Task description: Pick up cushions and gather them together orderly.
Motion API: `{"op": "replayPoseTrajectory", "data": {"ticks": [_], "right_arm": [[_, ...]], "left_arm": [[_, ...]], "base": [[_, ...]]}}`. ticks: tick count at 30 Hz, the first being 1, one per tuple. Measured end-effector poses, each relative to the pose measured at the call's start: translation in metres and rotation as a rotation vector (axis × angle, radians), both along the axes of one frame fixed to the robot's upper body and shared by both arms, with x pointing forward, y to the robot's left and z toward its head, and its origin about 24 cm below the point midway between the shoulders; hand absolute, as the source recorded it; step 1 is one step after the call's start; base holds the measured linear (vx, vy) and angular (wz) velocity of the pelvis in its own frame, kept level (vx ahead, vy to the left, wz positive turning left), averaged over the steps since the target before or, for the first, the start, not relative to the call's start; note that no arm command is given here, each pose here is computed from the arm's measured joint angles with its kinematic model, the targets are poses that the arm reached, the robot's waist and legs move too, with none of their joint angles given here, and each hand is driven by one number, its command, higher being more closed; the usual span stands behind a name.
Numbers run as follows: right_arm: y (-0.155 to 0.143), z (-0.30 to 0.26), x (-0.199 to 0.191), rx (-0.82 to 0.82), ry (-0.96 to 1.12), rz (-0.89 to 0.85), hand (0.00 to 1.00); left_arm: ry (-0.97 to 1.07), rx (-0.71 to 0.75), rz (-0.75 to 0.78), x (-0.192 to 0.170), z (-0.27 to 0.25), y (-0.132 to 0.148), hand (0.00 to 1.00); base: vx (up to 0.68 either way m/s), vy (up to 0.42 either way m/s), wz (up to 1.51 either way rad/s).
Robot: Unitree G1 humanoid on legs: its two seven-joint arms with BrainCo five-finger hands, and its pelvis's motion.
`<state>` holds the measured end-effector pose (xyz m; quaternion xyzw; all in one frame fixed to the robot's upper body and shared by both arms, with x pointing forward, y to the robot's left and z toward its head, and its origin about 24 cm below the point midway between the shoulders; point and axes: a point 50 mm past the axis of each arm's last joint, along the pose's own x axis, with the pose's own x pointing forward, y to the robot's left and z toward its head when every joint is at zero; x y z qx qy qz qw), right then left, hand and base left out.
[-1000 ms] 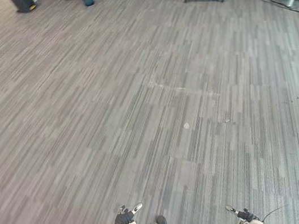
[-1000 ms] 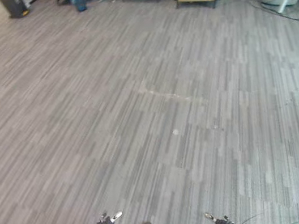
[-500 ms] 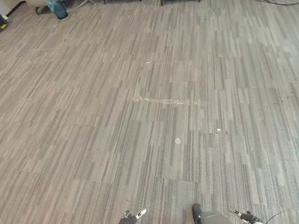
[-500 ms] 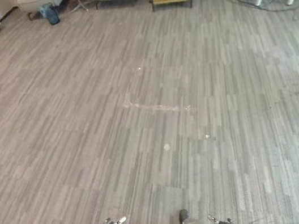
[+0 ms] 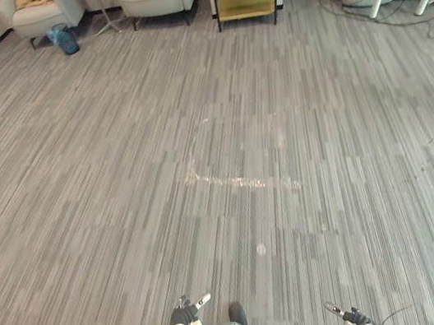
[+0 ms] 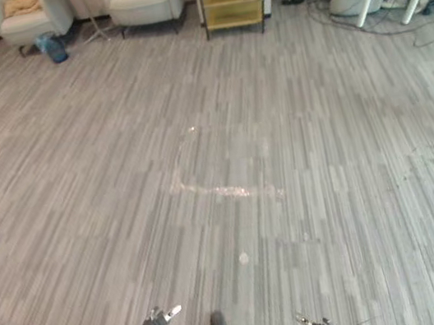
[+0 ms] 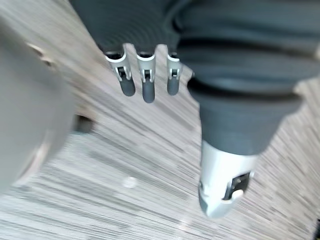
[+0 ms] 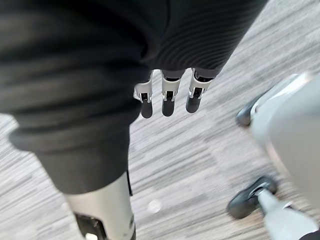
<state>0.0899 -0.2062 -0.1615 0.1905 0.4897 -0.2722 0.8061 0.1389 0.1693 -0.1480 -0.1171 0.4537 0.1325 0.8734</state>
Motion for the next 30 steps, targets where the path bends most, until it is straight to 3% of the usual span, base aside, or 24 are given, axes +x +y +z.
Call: {"op": "replayPoseTrajectory", "data": {"ticks": [9, 14, 20, 30], "right_arm": [[-0.008, 0.002, 0.003, -0.013, -0.013, -0.026, 0.00], [-0.023, 0.002, -0.006, -0.039, 0.011, -0.073, 0.00], [-0.011, 0.003, 0.005, -0.033, -0.012, -0.003, 0.00], [-0.015, 0.004, 0.004, -0.031, -0.016, -0.033, 0.00]], "left_arm": [[0.056, 0.037, -0.131, -0.003, -0.005, -0.002, 0.00], [0.084, 0.005, -0.078, -0.014, -0.009, -0.006, 0.00], [0.009, -0.013, -0.036, -0.002, -0.002, -0.010, 0.00], [0.000, -0.002, -0.082, 0.000, -0.001, -0.012, 0.00]], "base": [[0.48, -0.033, 0.34], [0.52, -0.260, 0.35], [0.45, -0.150, -0.23], [0.49, 0.137, -0.34]]}}
